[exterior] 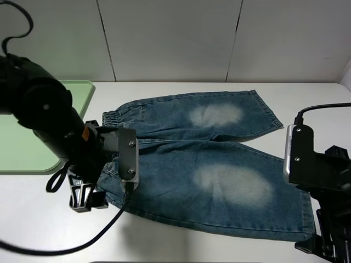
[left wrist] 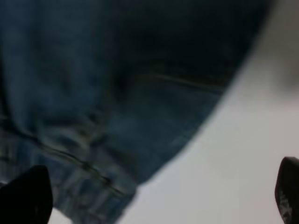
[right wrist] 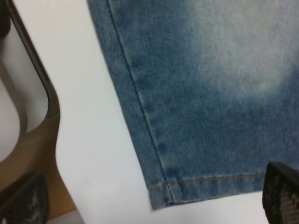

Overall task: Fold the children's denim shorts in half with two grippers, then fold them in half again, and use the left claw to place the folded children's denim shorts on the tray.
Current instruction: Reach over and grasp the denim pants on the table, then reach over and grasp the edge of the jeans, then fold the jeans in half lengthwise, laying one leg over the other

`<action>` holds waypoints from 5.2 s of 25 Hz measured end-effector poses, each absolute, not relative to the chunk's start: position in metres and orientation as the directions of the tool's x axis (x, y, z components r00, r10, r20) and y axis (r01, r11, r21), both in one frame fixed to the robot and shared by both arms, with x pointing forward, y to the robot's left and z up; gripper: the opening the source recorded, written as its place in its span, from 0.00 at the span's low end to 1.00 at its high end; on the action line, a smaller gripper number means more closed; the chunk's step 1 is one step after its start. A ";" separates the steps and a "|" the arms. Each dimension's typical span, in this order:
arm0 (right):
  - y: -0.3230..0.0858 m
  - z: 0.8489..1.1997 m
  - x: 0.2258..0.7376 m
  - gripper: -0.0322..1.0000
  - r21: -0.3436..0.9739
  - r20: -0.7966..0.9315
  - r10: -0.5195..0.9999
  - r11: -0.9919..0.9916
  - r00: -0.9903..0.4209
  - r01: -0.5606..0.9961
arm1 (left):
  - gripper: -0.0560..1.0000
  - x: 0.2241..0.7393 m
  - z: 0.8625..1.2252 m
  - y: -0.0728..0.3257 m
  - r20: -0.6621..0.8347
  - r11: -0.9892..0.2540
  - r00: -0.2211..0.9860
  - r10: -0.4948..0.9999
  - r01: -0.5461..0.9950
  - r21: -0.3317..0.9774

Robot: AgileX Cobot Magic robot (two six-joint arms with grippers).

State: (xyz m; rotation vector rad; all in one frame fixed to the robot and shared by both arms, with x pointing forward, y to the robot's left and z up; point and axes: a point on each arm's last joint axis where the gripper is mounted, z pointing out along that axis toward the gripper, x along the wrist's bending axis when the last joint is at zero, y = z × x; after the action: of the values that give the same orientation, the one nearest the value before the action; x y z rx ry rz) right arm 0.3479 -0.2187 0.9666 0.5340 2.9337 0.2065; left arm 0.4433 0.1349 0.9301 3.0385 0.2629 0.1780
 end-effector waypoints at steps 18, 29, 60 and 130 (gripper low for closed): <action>-0.212 0.952 0.359 0.70 0.131 -0.118 0.340 0.937 -0.933 0.325 | 0.93 0.462 0.874 0.129 -0.018 -0.986 0.986 0.168 0.168 0.002; -0.204 0.929 0.370 0.70 0.074 -0.088 0.317 0.947 -0.944 0.311 | 0.93 0.465 0.869 0.131 -0.007 -0.994 0.994 0.110 0.110 -0.001; -0.210 0.876 0.367 0.70 -0.010 -0.085 0.187 0.982 -0.979 0.189 | 0.92 0.466 0.868 0.131 -0.001 -0.995 0.995 0.097 0.097 0.005; -0.204 0.860 0.375 0.01 0.006 -0.064 0.286 0.958 -0.956 0.286 | 0.09 0.467 0.868 0.131 0.009 -0.995 0.995 0.096 0.096 0.014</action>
State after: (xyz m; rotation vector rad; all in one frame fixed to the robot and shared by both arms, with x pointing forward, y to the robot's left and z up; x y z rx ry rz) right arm 0.3749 -0.2044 0.8602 0.4449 3.0446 -0.0045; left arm 0.4675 0.1306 0.8684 3.1248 0.1500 0.0146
